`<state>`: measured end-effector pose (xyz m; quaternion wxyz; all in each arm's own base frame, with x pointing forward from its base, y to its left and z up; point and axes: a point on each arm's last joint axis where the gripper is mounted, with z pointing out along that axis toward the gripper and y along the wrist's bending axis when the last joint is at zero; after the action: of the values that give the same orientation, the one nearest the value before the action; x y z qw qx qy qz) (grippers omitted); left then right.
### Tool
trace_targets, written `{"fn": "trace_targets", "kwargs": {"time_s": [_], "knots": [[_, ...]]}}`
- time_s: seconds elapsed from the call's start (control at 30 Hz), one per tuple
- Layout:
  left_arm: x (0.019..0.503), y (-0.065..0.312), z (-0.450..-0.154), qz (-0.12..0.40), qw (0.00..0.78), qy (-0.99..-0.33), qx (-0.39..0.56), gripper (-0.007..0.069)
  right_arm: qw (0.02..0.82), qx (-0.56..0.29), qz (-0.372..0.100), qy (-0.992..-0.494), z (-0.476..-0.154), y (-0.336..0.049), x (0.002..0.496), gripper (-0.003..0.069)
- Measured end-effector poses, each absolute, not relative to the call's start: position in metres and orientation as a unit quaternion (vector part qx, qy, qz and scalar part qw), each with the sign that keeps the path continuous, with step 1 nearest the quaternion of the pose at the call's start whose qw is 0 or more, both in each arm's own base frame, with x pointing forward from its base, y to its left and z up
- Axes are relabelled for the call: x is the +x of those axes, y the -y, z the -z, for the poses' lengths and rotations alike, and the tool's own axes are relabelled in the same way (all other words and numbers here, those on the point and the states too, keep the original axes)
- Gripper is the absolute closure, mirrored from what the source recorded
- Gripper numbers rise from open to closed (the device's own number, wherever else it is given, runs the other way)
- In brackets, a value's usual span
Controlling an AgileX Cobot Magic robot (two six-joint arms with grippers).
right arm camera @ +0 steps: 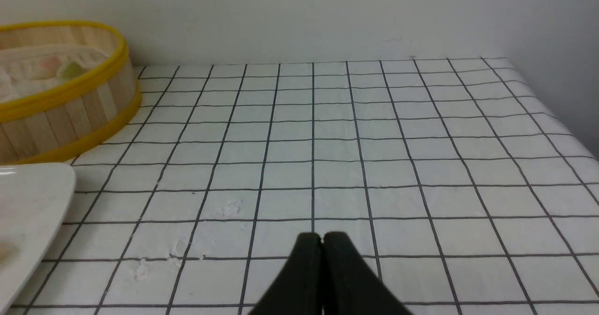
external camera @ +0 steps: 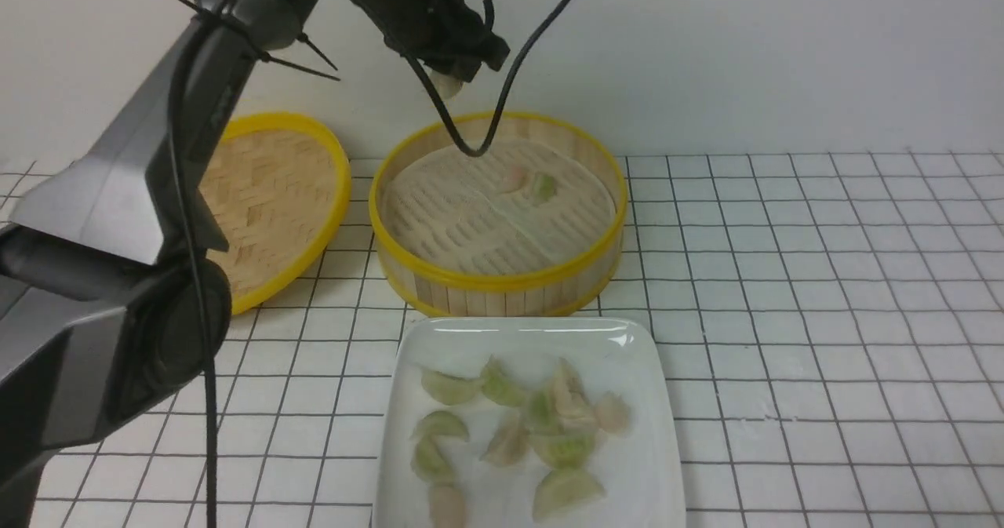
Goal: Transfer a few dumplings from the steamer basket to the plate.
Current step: Use the left arm to put the dumpling into the plate
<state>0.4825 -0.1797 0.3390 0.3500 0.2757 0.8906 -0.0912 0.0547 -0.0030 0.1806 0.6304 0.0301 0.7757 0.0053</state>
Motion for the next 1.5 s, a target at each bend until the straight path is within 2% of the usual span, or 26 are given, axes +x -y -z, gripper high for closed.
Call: {"fn": "trace_targets", "kwargs": {"time_s": [0.1,0.17,0.2,0.37,0.5,0.6,0.63,0.67,0.9,1.0,1.13,1.17,1.2,1.27,1.33,1.4,1.47,1.5], "knots": [[0.465,0.180,-0.367,0.123,0.360,-0.886,0.264,0.0460,0.630,0.030,-0.005,-0.776,-0.181,0.003,0.055,0.0673],[0.458,0.182,-0.371,0.130,0.352,-0.890,0.259,0.0460,0.630,0.030,-0.005,-0.776,-0.181,0.003,0.055,0.0673],[0.440,0.181,-0.383,0.135,0.339,-0.896,0.254,0.0460,0.630,0.030,-0.005,-0.776,-0.181,0.003,0.055,0.0673],[0.390,0.183,-0.371,0.137,0.255,-0.920,0.265,0.0460,0.630,0.030,-0.005,-0.776,-0.181,0.003,0.055,0.0673],[0.343,0.190,-0.334,0.139,0.158,-0.934,0.288,0.0460,0.630,0.030,-0.005,-0.776,-0.181,0.003,0.055,0.0673],[0.311,0.201,-0.292,0.130,0.076,-0.938,0.311,0.0460,0.630,0.030,-0.005,-0.776,-0.181,0.003,0.055,0.0673],[0.308,0.201,-0.286,0.129,0.066,-0.939,0.312,0.0460,0.630,0.030,-0.005,-0.776,-0.181,0.003,0.055,0.0673],[0.297,0.210,-0.266,0.128,0.043,-0.937,0.321,0.0460,0.630,0.030,-0.005,-0.776,-0.181,0.003,0.055,0.0673],[0.282,0.239,-0.213,0.122,0.008,-0.930,0.345,0.0456,0.630,0.030,-0.005,-0.776,-0.181,0.003,0.055,0.0673],[0.282,0.244,-0.204,0.120,-0.001,-0.930,0.348,0.0401,0.630,0.030,-0.005,-0.776,-0.181,0.003,0.055,0.0673],[0.284,0.247,-0.196,0.119,-0.002,-0.930,0.347,0.0220,0.630,0.030,-0.005,-0.776,-0.181,0.003,0.055,0.0673],[0.284,0.247,-0.196,0.119,-0.001,-0.930,0.347,0.0213,0.630,0.030,-0.005,-0.776,-0.181,0.003,0.055,0.0673],[0.285,0.248,-0.198,0.120,0.000,-0.930,0.347,0.0171,0.630,0.030,-0.005,-0.776,-0.181,0.003,0.055,0.0673],[0.286,0.249,-0.202,0.121,0.002,-0.930,0.346,0.0159,0.630,0.030,-0.005,-0.776,-0.181,0.003,0.055,0.0673],[0.286,0.250,-0.213,0.122,-0.005,-0.930,0.347,0.0207,0.630,0.030,-0.005,-0.776,-0.181,0.003,0.055,0.0673],[0.285,0.249,-0.224,0.125,-0.002,-0.929,0.347,0.0305,0.630,0.030,-0.005,-0.776,-0.181,0.003,0.055,0.0673],[0.281,0.245,-0.243,0.128,0.020,-0.928,0.349,0.0452,0.630,0.030,-0.005,-0.776,-0.181,0.003,0.055,0.0673],[0.281,0.245,-0.243,0.128,0.019,-0.928,0.349,0.0468,0.630,0.030,-0.005,-0.776,-0.181,0.003,0.055,0.0673]]}}
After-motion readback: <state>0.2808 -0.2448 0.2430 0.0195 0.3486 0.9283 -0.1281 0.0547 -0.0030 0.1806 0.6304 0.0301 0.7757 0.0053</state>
